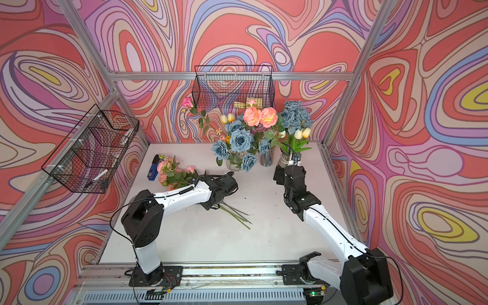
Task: Pick out pink flowers from the vase
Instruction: Place the flower at the center of the board.
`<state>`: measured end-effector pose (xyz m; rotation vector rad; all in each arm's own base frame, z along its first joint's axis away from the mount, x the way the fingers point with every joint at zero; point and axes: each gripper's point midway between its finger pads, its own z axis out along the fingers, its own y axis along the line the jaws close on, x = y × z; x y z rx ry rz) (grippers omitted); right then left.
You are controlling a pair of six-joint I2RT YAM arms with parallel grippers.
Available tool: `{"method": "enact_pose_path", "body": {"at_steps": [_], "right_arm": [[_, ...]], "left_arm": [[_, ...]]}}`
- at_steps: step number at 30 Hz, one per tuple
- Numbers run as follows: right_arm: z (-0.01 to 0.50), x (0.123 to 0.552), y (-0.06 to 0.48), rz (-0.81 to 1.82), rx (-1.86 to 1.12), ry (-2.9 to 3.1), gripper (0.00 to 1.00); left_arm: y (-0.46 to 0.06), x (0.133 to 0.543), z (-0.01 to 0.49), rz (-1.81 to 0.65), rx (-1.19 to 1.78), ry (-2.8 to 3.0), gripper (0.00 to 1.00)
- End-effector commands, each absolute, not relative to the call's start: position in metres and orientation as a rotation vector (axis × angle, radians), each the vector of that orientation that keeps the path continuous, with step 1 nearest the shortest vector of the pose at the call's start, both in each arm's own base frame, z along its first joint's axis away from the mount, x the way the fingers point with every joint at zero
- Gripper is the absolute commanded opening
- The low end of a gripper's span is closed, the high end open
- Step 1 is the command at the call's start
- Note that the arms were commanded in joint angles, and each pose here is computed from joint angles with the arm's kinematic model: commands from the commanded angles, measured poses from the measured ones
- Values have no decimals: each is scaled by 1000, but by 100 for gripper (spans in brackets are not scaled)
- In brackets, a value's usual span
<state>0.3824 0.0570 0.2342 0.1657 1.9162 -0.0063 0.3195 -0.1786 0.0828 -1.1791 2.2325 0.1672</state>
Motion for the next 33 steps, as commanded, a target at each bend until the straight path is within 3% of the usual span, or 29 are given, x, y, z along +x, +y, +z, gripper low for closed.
{"method": "enact_pose_path", "body": {"at_steps": [1,11,26,33], "right_arm": [[239,390,63,4,141,1908,83],[234,400,67,-2,118,1904,83],[249,407,70,-45,24,1762,83],[255,418,70,-111,-24,1719,76]], "left_arm": [[-185,317,81,175,-1174,2259,0],[-189,317,81,192,-1162,2297,32],[-182,323,128,26,-996,2169,40],[-202,336,136,-214,-689,2129,46]]}}
